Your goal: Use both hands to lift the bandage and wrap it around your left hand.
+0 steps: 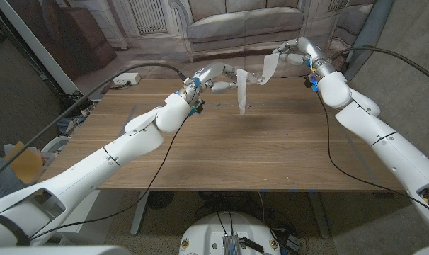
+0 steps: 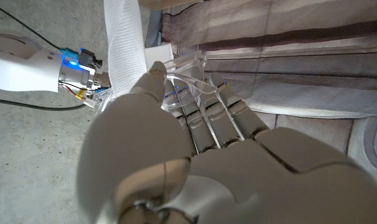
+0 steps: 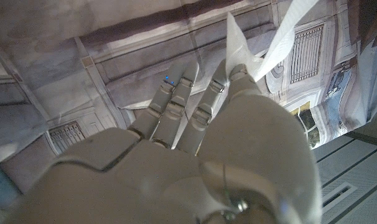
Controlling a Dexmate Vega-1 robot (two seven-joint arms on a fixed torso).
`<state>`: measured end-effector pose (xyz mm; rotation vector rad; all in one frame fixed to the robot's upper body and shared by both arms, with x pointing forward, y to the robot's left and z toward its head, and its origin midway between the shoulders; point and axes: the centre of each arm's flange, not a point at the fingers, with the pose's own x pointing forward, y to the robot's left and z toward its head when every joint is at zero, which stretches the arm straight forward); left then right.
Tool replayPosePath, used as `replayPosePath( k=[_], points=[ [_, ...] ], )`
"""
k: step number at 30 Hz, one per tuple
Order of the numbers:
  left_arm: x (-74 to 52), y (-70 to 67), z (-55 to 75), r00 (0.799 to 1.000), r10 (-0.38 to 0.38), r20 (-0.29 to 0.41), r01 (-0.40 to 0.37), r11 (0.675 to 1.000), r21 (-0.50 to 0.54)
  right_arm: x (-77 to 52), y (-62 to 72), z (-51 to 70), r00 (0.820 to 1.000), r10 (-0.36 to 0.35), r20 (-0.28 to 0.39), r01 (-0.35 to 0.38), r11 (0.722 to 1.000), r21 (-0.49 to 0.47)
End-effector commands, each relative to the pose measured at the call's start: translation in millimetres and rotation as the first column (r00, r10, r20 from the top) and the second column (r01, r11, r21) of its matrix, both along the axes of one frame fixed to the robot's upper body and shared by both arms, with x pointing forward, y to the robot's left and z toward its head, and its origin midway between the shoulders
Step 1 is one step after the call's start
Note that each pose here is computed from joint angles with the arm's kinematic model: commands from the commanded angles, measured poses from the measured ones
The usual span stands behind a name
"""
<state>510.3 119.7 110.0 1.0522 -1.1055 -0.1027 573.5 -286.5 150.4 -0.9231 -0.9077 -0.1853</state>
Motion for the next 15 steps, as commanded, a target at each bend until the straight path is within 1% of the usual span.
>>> replayPosePath(
  k=[1,2,9,15],
  points=[
    [1.5,6.0,12.9,1.000,0.000,0.015,0.001,0.999,-0.049,8.0,-9.0,-47.4,0.998,0.007,-0.067,-0.003,0.998,0.062],
    [2.1,6.5,14.9,1.000,0.006,0.020,-0.005,0.999,-0.053,7.0,-9.3,-52.3,0.997,0.001,-0.071,0.003,0.998,0.057],
    [7.7,8.7,20.1,0.999,0.018,0.027,-0.016,0.997,-0.071,0.2,-10.9,-67.1,0.997,0.000,-0.082,0.004,0.998,0.058],
    [20.3,14.3,21.7,1.000,0.023,0.009,-0.022,0.994,-0.108,-5.7,-12.9,-81.1,0.995,0.011,-0.101,-0.004,0.998,0.068]
  ],
)
